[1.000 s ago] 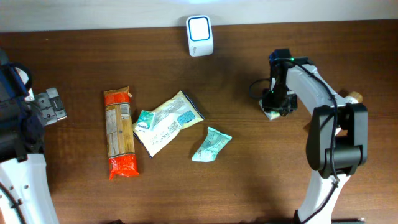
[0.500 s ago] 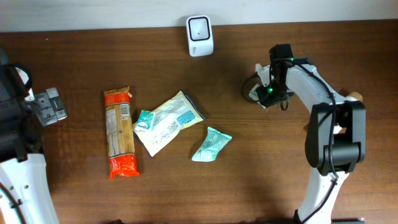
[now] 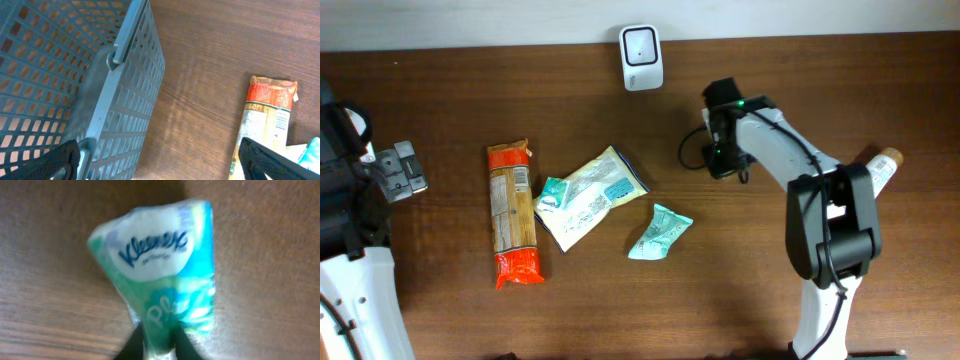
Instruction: Scan the item barcode
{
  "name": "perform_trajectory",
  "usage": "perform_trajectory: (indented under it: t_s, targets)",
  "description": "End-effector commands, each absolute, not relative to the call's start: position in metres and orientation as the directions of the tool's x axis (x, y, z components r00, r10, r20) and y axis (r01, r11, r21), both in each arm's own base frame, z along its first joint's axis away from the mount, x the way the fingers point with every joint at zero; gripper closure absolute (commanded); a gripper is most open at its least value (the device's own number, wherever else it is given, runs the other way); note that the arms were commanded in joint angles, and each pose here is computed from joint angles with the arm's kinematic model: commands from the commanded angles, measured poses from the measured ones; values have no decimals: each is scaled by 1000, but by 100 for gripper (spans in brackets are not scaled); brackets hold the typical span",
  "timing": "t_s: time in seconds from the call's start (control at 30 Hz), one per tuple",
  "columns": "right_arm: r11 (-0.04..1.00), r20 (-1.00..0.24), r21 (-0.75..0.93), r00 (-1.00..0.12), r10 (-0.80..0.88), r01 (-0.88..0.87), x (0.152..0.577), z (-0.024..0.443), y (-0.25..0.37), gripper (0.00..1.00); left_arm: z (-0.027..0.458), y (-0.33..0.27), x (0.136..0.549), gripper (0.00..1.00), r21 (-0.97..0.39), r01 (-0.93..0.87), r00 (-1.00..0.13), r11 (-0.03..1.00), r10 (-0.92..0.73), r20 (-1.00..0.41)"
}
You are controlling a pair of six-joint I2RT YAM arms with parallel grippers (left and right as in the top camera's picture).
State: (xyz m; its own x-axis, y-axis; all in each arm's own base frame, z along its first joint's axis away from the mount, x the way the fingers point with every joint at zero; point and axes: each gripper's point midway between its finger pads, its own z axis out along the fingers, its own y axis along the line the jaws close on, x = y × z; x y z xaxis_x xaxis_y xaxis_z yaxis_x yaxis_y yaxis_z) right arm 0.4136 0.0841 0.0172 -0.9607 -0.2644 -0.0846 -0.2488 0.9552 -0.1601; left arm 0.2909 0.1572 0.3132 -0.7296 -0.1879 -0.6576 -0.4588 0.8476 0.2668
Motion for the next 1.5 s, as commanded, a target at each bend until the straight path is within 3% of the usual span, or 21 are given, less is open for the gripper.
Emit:
perform_trajectory:
  t_s: [0.0,0.2,0.33,0.5,0.6,0.67,0.8,0.9,0.97,1.03,1.13,1.2,1.33,1.37,1.47]
  targets:
    - [973,-61,-134,-978,-199,-190,404,16,98,63,317,159,290,1,280,-457,-729,844,-175,-662]
    - [967,-98,247,-994,-41,-64,422,57,98,60,317,159,290,1,280,-457,-729,844,-175,-662]
    - [919,-11,376,-991,134,120,420,36,68,57,317,159,289,1,280,-458,-729,844,-176,-662]
    - [858,6,493,-987,162,144,407,-1,81,58,317,159,290,1,280,-457,-729,844,-175,-662]
    - [846,8,498,-976,216,191,399,-25,81,73,317,159,290,1,280,-458,-729,844,-175,-662]
    - [845,3,501,-977,214,187,398,-27,82,93,317,159,290,1,280,-458,-729,844,-175,-662]
    - [846,-49,509,-976,214,160,407,-5,81,96,317,159,290,1,280,-458,-729,844,-175,-662]
    - [931,-215,350,-958,191,107,418,57,66,96,317,159,290,1,280,-457,-729,844,-175,-662]
    - [997,-354,68,-933,65,44,417,101,65,96,317,159,290,1,280,-458,-729,844,-175,-662]
    - [993,-384,-117,-923,-33,13,414,111,71,96,317,159,290,1,280,-458,-729,844,-175,-662]
    - [879,-347,-473,-906,-241,-53,401,101,92,96,317,159,290,1,280,-457,-729,844,-175,-662]
    - [730,-298,-683,-897,-326,-39,400,85,90,96,317,159,290,1,280,-458,-729,844,-175,-662]
    - [732,-263,-680,-913,-310,-53,397,59,94,96,317,159,290,1,280,-458,-729,844,-175,-662]
    - [757,-259,-650,-916,-307,-70,395,55,101,92,317,159,290,1,280,-457,-729,844,-175,-662]
    - [849,-174,-470,-918,-357,-241,376,29,142,53,317,159,290,1,280,-458,-729,844,-175,-662]
